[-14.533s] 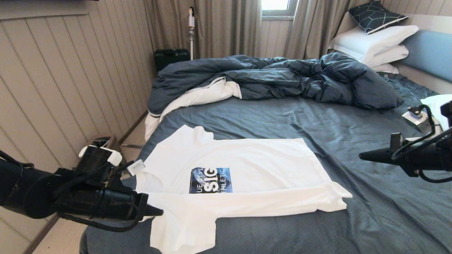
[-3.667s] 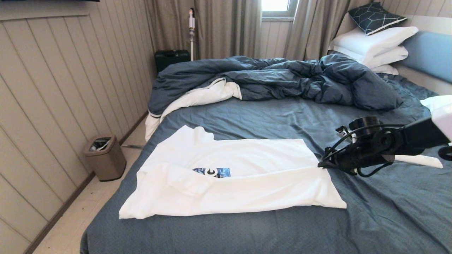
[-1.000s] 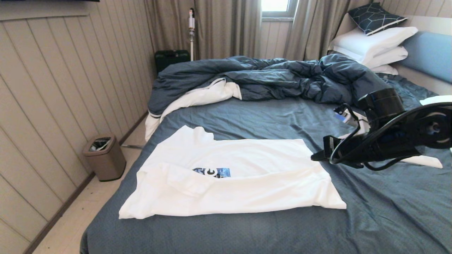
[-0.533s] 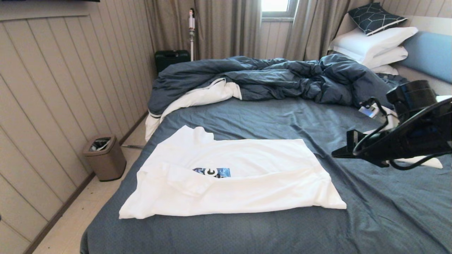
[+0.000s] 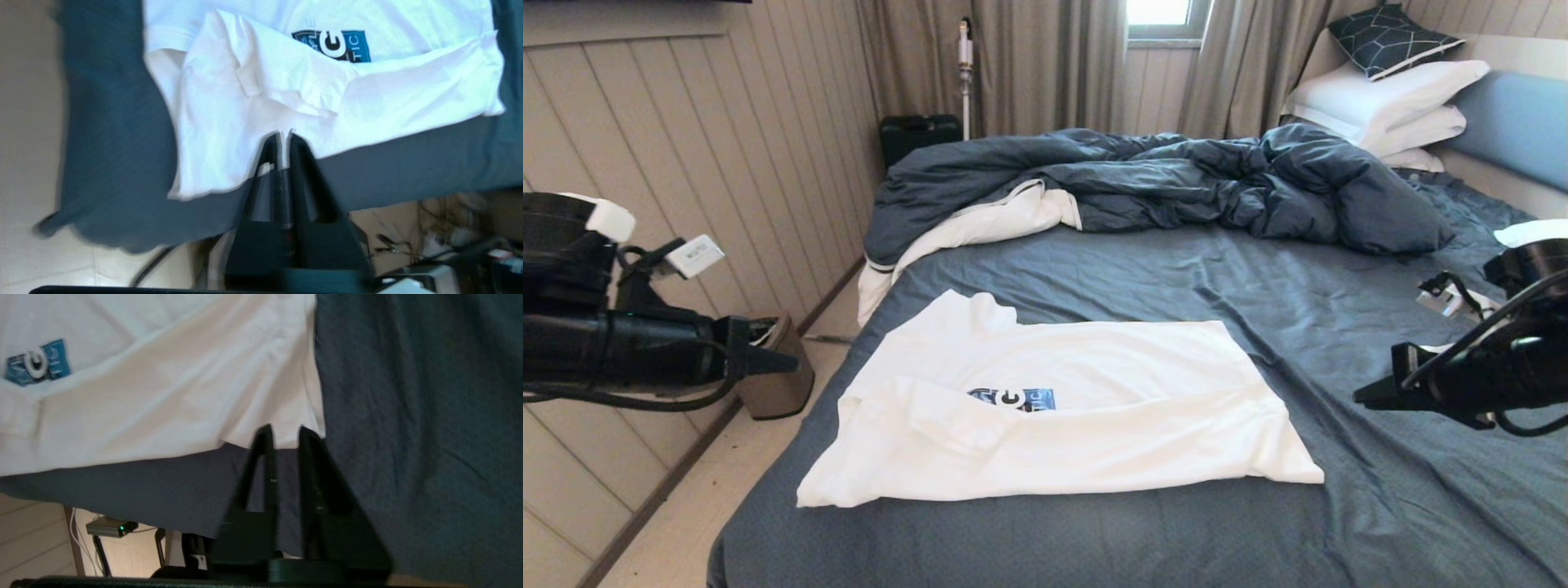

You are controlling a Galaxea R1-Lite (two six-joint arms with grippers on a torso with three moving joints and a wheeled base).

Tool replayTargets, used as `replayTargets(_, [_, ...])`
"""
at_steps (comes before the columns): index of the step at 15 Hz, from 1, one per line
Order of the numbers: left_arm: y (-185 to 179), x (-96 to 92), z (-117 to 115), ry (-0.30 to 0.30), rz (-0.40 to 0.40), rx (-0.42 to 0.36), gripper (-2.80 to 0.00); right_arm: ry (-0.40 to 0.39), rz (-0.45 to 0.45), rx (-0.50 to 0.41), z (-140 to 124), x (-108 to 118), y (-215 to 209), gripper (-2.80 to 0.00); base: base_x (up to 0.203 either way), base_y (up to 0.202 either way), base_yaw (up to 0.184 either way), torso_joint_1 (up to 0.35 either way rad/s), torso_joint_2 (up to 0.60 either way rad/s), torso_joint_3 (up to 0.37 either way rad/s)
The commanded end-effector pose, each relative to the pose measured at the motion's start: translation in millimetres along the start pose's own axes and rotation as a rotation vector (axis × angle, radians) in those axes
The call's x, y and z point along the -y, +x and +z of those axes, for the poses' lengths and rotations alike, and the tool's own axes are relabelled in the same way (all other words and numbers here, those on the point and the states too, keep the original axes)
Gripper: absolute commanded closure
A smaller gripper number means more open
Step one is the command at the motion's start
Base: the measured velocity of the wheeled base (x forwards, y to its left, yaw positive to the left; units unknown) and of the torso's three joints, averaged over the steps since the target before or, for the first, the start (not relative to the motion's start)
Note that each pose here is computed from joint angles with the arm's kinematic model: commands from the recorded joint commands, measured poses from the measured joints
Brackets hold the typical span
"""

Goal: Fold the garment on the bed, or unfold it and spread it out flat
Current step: Fold the white T-shirt

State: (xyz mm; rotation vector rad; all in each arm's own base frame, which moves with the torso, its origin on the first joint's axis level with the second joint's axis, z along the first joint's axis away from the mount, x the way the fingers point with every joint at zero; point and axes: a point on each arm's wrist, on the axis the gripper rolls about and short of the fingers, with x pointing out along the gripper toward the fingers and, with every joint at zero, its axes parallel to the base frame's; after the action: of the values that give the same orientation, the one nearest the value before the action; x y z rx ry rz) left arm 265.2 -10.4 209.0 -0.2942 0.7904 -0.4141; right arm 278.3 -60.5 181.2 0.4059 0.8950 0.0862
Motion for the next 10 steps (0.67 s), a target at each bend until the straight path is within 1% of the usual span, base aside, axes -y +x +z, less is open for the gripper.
replayTargets(1, [57, -34.2, 7, -0.083, -0.048, -0.129, -2.80, 0.007, 0.002, -0.058, -3, 11, 17, -2.80, 0.000, 0.000, 0.000, 0.000, 0.00, 0.000])
replayTargets(2, [57, -42.6, 7, -0.092, -0.081, -0.129, -2.80, 0.011, 0.009, -0.068, -2, 12, 23, -2.80, 0.000, 0.000, 0.000, 0.000, 0.00, 0.000])
replayTargets(4, [54, -52.5, 0, -0.091, -0.083, -0.144, -2.80, 0.017, 0.029, -0.084, -2, 15, 29, -2.80, 0.000, 0.000, 0.000, 0.000, 0.00, 0.000])
replayTargets(5, [51, -60.3, -4, -0.106, -0.073, -0.144, -2.80, 0.020, 0.034, -0.090, -2, 16, 31, -2.80, 0.000, 0.000, 0.000, 0.000, 0.00, 0.000])
replayTargets(6, [45, -71.0, -4, -0.134, -0.069, -0.128, -2.80, 0.025, 0.038, -0.095, -1, 18, 34, -2.80, 0.000, 0.000, 0.000, 0.000, 0.00, 0.000])
replayTargets(7, [40, -80.1, -4, -0.160, -0.084, -0.112, -2.80, 0.022, 0.042, -0.090, 1, 18, 36, -2.80, 0.000, 0.000, 0.000, 0.000, 0.00, 0.000])
replayTargets(8, [36, -88.2, -4, -0.188, -0.119, -0.101, -2.80, 0.022, 0.042, -0.088, 2, 18, 37, -2.80, 0.000, 0.000, 0.000, 0.000, 0.00, 0.000])
replayTargets(10, [39, -94.5, -7, -0.210, -0.130, -0.111, -2.80, 0.031, 0.040, -0.080, 6, 19, 38, -2.80, 0.000, 0.000, 0.000, 0.000, 0.00, 0.000])
